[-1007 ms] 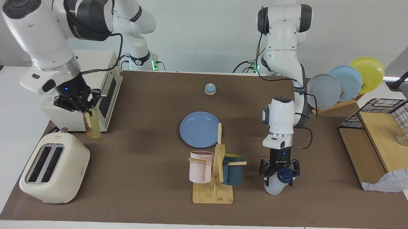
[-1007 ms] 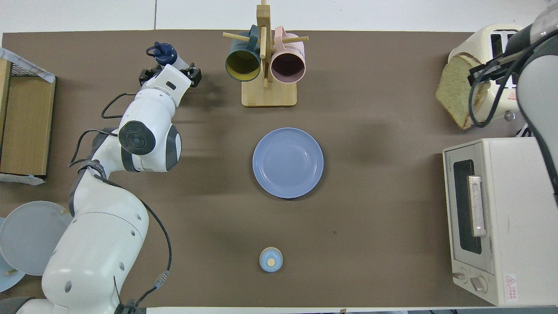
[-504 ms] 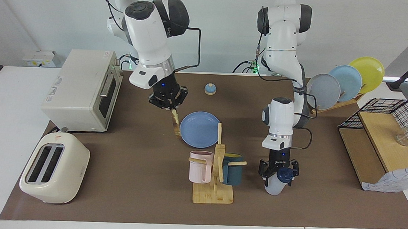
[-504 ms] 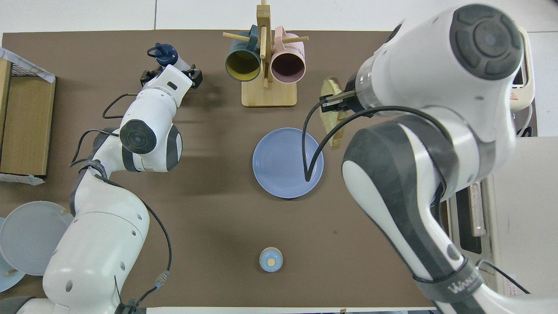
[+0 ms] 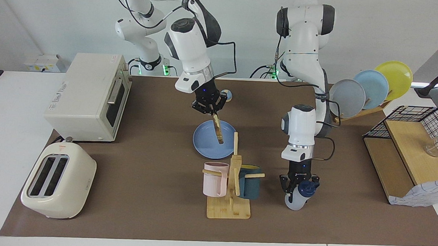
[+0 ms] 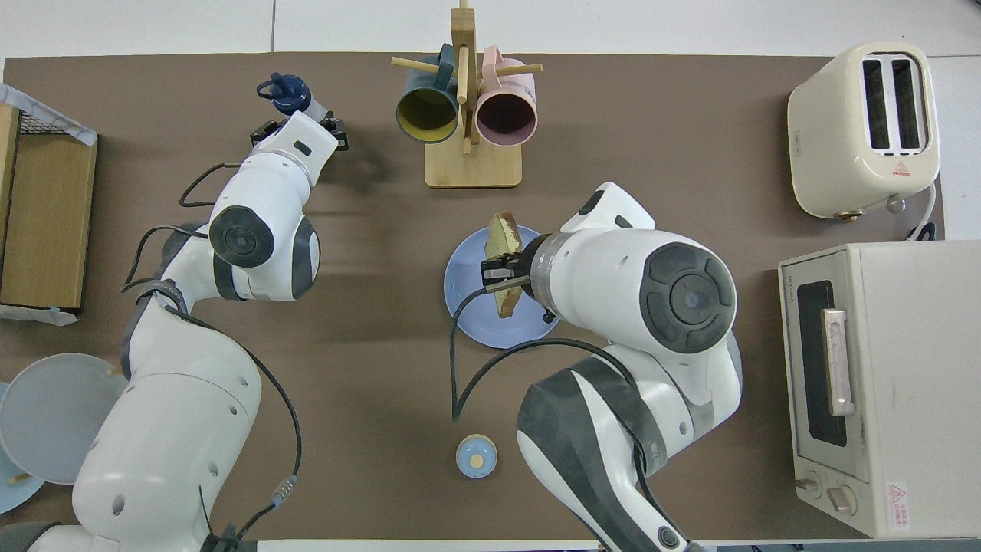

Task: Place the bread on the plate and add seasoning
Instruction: 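Pull the toast from the toaster and lower it onto the blue plate, then carry the bottle toward the plate while the right gripper releases the toast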

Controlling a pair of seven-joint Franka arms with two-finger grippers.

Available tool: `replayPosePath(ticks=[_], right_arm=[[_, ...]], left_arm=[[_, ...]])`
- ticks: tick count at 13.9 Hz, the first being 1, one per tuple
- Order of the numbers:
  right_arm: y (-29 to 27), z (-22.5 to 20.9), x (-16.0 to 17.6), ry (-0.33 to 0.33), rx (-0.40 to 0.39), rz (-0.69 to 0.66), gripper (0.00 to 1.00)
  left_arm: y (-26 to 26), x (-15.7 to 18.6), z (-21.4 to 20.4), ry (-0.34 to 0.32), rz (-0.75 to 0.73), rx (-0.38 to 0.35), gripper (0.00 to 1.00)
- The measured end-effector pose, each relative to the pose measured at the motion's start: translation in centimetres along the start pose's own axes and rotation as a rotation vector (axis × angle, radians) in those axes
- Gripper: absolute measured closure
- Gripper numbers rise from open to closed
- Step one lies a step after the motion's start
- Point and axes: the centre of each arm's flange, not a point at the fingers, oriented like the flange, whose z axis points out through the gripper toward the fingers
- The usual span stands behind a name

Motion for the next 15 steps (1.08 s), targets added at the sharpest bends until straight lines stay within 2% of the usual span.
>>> replayPosePath(ticks=[3, 5, 9, 15], right_arm=[[0.8, 3.2, -2.4, 0.034, 0.001, -0.004, 0.93], [1.4, 4.0, -3.0, 0.038, -0.003, 0.000, 0.93], [2.6, 5.2, -4.5, 0.061, -0.006, 0.006, 0.93], [4.7, 5.5, -5.8, 0.052, -0.024, 0.030, 0.93]], left_arm=[[-0.6, 0.3, 0.1, -0.008, -0.010, 0.004, 0.46], [-1.7, 0.7, 0.2, -0.018, -0.025, 0.014, 0.53], [-3.6, 2.4, -0.2, -0.033, -0.008, 0.027, 0.54], [-2.7, 6.8, -3.2, -0.118, 0.003, -0.012, 0.54]])
